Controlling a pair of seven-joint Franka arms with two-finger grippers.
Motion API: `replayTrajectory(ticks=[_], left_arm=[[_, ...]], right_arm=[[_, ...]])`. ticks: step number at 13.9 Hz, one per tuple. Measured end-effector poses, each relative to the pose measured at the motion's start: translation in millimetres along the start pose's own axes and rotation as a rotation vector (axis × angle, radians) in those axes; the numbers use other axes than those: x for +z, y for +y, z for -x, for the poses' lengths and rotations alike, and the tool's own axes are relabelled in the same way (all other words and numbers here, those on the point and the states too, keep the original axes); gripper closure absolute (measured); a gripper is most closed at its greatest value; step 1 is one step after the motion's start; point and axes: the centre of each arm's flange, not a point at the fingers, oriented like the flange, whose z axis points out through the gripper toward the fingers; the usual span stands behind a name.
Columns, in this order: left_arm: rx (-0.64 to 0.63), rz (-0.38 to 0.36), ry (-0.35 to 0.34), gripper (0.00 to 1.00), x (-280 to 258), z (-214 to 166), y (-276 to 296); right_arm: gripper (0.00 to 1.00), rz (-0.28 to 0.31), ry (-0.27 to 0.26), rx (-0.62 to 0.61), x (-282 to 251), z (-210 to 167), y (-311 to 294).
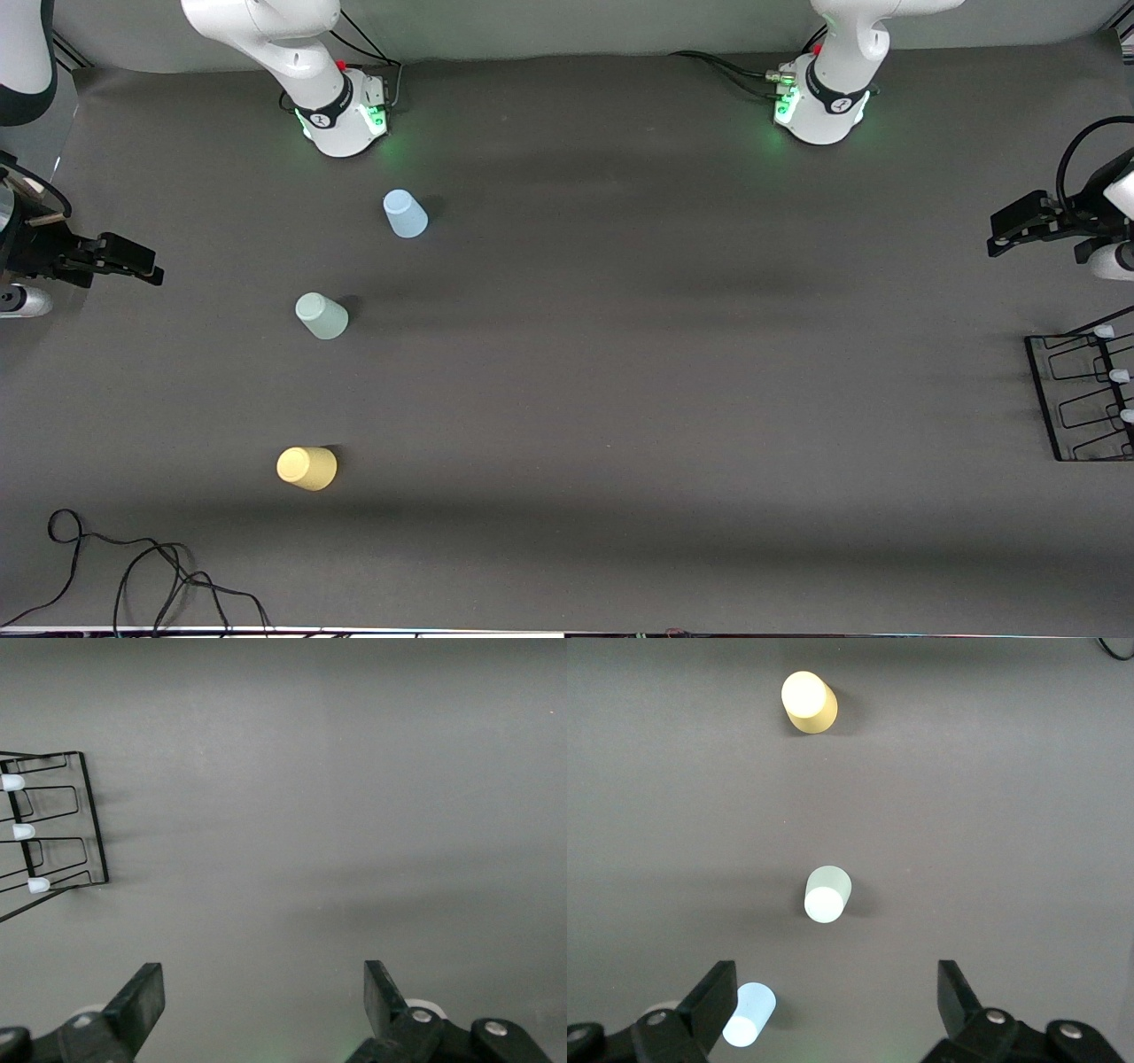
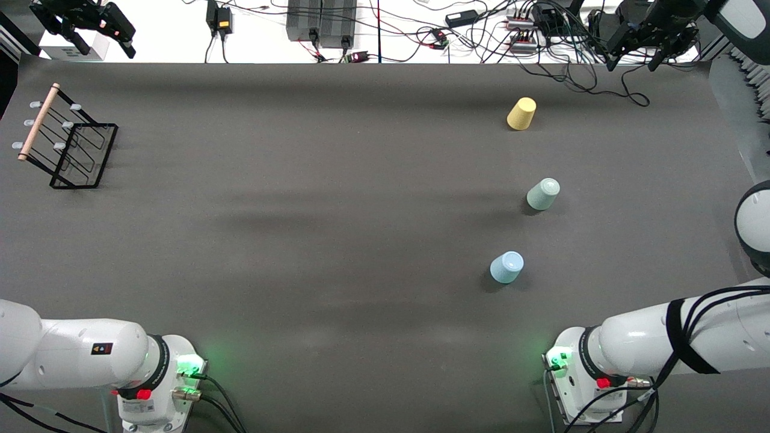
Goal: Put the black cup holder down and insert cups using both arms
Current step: 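Grasp the black wire cup rack by its wooden dowel with the left gripper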
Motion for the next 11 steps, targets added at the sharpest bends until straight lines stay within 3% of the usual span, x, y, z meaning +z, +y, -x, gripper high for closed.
replayTrajectory(ticks=[6, 11], left_arm=[[-0.012, 0.002, -0.009, 0.0, 14.7, -10.4, -7.1], [-0.137, -0.003, 0.015, 0.0, 75.6, -40.5, -134.3]], right_arm=[[0.0, 0.0, -0.002, 0.001, -0.8, 1.0, 0.0], [0.0, 0.0, 0.001, 0.002, -2.6, 1.2, 0.2]])
